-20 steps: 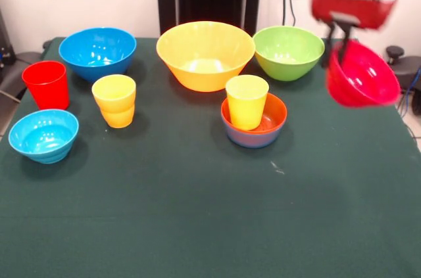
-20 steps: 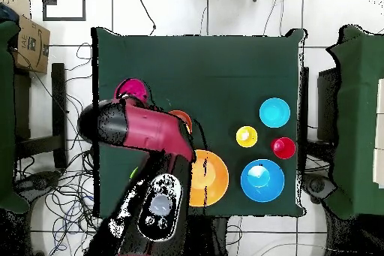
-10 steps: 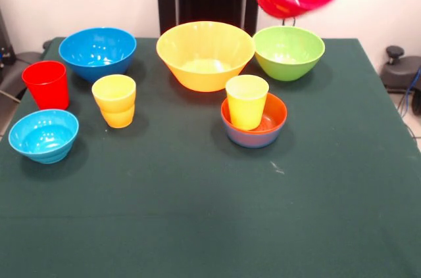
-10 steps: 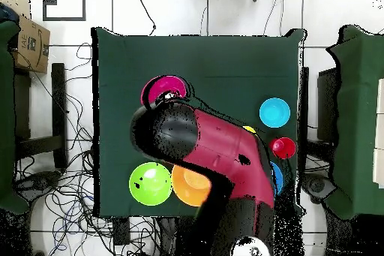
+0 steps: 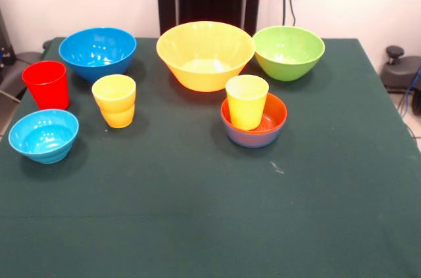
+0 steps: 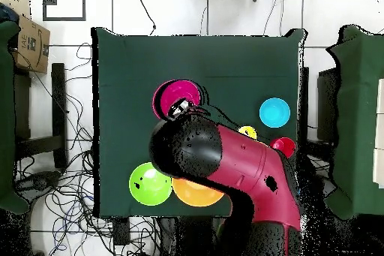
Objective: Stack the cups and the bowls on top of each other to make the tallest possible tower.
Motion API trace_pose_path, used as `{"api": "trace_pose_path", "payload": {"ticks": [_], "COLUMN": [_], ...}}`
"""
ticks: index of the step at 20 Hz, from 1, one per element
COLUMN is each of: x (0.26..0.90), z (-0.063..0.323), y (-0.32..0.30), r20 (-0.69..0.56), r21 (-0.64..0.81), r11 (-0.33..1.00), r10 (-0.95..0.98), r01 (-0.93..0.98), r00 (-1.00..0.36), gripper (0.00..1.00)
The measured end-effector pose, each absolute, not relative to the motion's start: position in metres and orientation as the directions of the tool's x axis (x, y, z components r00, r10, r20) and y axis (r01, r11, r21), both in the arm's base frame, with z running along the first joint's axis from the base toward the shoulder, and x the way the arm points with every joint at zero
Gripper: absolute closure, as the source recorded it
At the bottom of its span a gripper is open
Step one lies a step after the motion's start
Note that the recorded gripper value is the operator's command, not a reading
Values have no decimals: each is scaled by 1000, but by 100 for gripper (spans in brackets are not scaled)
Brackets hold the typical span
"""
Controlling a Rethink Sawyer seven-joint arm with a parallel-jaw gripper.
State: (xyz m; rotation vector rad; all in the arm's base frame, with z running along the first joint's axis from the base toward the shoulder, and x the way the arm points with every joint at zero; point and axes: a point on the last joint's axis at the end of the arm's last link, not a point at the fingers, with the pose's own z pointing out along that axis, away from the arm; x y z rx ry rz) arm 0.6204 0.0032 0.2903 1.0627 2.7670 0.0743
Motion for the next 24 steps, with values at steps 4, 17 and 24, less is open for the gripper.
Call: {"api": "trace_pose_path", "payload": {"ticks": [4, 17, 24], "x": [609, 581, 574], "z": [266, 191, 174], "y": [1, 13, 24], "r20": [-158, -171, -144], "r21": [95, 44, 34], "r11": [765, 869, 900], "r10": [643, 493, 435], "r01": [637, 494, 435], "r00": [-749, -853, -889], "gripper": [100, 100, 100]}}
